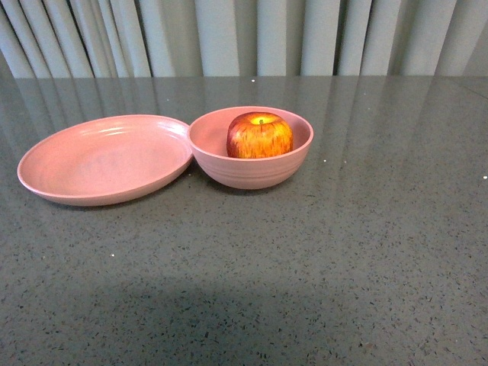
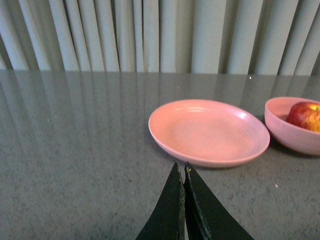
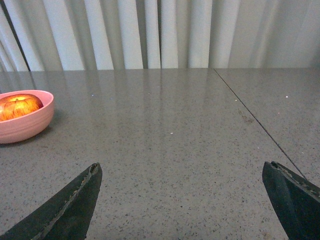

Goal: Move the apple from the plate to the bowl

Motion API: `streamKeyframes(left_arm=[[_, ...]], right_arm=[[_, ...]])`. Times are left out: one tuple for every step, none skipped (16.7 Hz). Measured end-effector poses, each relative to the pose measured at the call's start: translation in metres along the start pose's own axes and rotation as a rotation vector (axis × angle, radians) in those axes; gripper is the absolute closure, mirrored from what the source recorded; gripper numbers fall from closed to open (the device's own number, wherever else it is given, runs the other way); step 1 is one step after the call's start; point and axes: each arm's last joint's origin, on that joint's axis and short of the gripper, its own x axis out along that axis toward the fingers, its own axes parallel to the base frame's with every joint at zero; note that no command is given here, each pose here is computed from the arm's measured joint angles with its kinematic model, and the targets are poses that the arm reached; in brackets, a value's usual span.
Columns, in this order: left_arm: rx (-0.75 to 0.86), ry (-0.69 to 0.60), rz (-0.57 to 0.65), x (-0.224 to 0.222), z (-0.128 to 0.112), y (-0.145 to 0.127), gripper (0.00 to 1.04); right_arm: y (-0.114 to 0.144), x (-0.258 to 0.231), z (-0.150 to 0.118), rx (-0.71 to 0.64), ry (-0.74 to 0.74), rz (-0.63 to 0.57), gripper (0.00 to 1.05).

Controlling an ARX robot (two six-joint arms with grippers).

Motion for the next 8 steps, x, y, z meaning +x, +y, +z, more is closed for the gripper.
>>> streamKeyframes(left_arm=[[0.000,-0.003,0.000,-0.0005,0.0002,0.0000,1.04],[0.000,-0.008,0.000,-0.0019,0.0007,0.0000,1.04],[0.000,-0.012,0.000,-0.0029,0.0010,0.0000,1.04],[0.000,-0.009,0.000,-0.0041,0.0006,0.0000,1.04],[0.000,-0.008,0.000,-0.0048,0.0004,0.0000,1.04],[0.000,-0.009,0.000,-0.0053,0.0004,0.0000,1.04],[0.000,-0.011,0.000,-0.0059,0.0006,0.0000,1.04],[0.000,0.024,0.001,-0.0103,-0.0031,0.0001,1.04]], right_arm=[[0.0000,0.0000,0.0001,0.000,0.000,0.000,0.07],[0.0000,0.0000,0.0000,0.000,0.000,0.000,0.07],[0.0000,0.0000,0.0001,0.000,0.000,0.000,0.07],[0.0000,0.0000,0.0000,0.000,0.000,0.000,0.07],[0.0000,0.0000,0.0000,0.000,0.000,0.000,0.07],[0.0000,0.0000,0.0000,0.000,0.000,0.000,0.07],[0.0000,0.0000,0.0001,0.000,0.000,0.000,0.07],[0.0000,0.0000,0.0000,0.000,0.000,0.000,0.07]])
